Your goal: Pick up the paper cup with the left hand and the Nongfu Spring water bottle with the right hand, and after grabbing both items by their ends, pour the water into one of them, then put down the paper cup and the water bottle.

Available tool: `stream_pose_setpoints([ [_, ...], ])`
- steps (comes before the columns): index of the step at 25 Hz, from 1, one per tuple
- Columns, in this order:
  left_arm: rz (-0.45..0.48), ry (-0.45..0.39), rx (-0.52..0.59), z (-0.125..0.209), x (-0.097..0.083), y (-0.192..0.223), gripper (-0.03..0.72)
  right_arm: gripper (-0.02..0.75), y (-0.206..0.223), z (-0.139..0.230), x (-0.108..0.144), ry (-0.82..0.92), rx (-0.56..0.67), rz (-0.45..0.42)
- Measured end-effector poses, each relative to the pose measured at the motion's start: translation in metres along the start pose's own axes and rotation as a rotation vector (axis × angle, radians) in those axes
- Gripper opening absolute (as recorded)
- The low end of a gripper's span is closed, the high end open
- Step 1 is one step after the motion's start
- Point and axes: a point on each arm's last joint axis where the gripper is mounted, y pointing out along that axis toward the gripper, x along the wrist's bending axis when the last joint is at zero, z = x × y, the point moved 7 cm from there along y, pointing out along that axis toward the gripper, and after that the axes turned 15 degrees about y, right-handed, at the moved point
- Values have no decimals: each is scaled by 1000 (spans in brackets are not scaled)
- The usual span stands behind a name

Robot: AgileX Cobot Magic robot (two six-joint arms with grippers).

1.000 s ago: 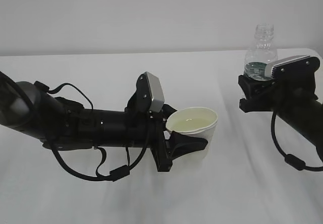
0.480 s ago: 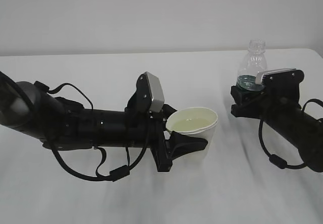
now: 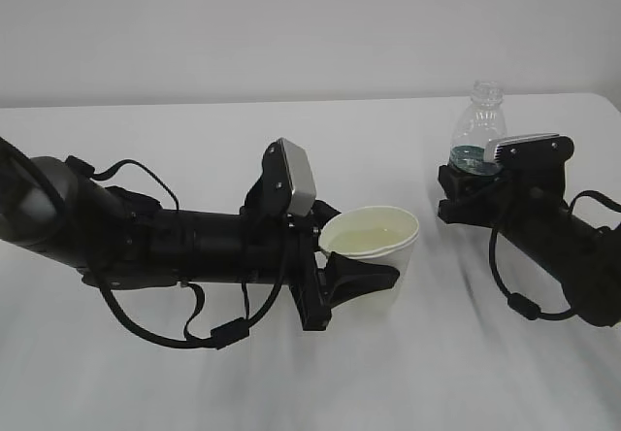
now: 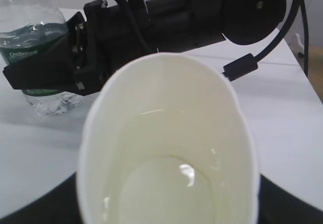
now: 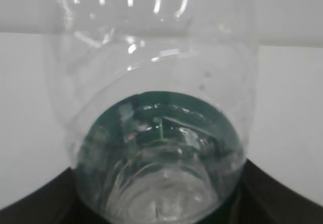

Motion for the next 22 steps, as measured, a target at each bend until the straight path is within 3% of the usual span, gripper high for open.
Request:
stream_pose_setpoints([
  [22, 0, 0, 1, 0, 0, 0, 403, 447, 14, 4, -2, 0, -23, -7],
])
